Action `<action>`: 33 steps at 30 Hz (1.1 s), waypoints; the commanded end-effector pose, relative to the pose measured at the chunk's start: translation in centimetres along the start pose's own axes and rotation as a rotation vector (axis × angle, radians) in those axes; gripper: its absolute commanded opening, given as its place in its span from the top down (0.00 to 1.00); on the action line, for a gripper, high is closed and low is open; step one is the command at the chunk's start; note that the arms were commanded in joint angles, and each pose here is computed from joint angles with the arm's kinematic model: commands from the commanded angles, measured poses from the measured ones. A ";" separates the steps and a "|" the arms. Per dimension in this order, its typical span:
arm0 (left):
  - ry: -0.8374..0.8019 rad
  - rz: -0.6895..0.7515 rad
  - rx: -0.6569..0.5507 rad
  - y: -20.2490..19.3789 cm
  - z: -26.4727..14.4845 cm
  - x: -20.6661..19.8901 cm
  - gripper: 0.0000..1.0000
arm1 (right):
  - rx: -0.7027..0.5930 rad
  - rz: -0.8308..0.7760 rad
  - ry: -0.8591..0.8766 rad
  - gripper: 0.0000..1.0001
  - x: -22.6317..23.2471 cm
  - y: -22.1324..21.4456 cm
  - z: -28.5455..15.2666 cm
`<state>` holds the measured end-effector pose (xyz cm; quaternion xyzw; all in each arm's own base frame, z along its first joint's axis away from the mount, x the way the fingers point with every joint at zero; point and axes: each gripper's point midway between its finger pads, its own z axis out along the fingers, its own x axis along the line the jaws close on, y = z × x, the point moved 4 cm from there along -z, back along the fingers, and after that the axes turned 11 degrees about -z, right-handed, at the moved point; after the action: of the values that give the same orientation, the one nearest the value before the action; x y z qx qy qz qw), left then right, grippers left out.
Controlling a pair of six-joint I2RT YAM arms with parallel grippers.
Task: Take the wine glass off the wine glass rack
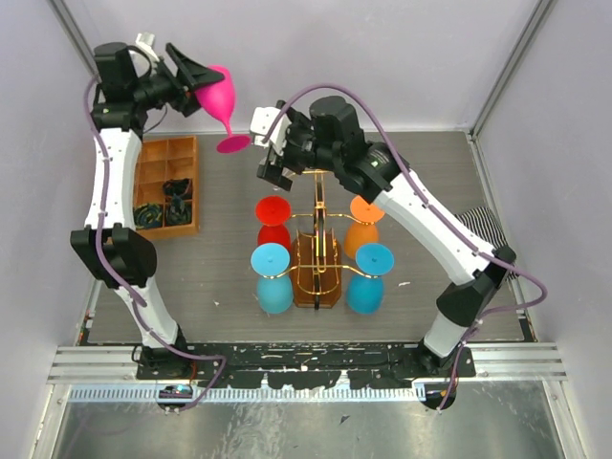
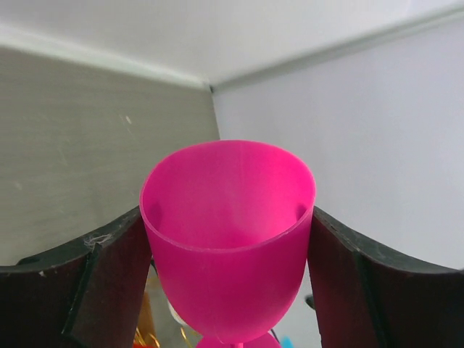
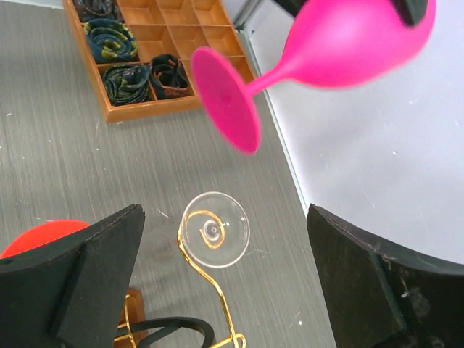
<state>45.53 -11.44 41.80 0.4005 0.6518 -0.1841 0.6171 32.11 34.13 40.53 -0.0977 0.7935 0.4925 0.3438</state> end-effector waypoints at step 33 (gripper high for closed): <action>0.648 0.863 -0.990 11.2 9.2 21.2 0.20 | 0.136 0.467 -0.417 0.01 -4.3 -6.8 -9.9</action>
<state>60.59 -5.82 20.69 0.3878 0.6485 0.4565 0.4698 33.96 21.03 40.59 0.2203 0.7463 0.4886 0.3948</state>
